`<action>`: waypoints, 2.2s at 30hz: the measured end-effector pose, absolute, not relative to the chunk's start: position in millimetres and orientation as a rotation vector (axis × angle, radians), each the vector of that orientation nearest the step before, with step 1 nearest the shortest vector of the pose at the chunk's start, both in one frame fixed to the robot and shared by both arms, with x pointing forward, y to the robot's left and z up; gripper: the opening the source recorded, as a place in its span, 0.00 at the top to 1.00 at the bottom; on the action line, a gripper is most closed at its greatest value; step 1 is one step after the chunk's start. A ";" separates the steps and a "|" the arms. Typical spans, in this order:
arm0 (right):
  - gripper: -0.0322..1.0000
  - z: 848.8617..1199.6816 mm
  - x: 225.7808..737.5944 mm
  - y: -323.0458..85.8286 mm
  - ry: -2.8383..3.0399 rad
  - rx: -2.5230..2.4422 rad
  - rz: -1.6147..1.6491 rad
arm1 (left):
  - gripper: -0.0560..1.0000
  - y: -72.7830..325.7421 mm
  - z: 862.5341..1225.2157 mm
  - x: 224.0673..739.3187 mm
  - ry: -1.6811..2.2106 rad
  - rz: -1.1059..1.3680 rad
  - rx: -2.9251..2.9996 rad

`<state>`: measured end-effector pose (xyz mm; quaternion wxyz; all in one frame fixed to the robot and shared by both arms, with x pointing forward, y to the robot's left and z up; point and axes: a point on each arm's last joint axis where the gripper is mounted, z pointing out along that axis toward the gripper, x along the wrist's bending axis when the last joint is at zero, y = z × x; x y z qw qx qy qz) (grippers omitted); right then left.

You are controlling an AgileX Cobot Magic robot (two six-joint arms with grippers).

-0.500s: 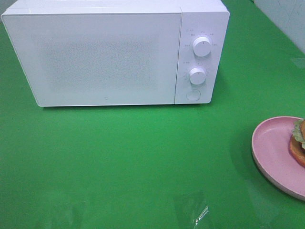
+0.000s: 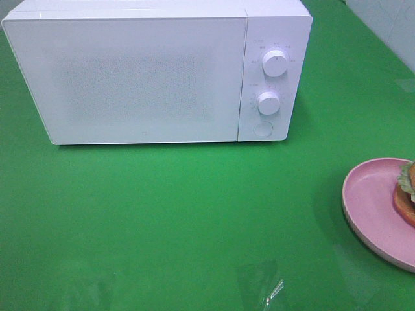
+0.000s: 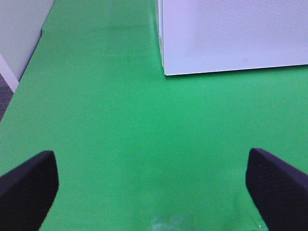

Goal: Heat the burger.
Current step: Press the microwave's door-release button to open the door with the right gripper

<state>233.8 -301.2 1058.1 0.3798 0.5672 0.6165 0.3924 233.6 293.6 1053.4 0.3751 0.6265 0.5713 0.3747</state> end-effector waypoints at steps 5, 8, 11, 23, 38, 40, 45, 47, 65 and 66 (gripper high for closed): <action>0.37 1061.9 233.1 -301.2 1.561 1.437 1.014 | 0.02 293.6 1053.4 233.6 1.462 0.959 1.603; 0.37 1072.9 240.1 -300.5 1.540 1.415 1.034 | 0.02 293.6 1053.4 233.6 1.462 0.959 1.603; 0.37 1076.4 248.0 -299.8 1.541 1.414 1.034 | 0.02 293.6 1053.4 233.6 1.462 0.959 1.603; 0.37 1093.1 312.8 -293.7 1.516 1.376 1.064 | 0.02 293.6 1053.4 233.6 1.462 0.959 1.603; 0.37 1089.2 374.6 -287.9 1.511 1.360 1.077 | 0.02 293.6 1053.4 233.6 1.462 0.959 1.603; 0.37 1089.3 383.1 -287.0 1.495 1.343 1.093 | 0.02 293.6 1053.4 233.6 1.462 0.959 1.603; 0.37 1086.8 403.9 -284.9 1.465 1.312 1.120 | 0.02 293.6 1053.4 233.6 1.462 0.959 1.603; 0.37 1084.3 410.8 -284.2 1.459 1.319 1.129 | 0.02 293.6 1053.4 233.6 1.462 0.959 1.603; 0.37 1057.0 445.7 -281.2 1.283 1.205 1.271 | 0.02 293.6 1053.4 233.6 1.462 0.959 1.603; 0.37 1051.6 445.2 -283.1 1.233 1.198 1.286 | 0.02 293.6 1053.4 233.6 1.462 0.959 1.603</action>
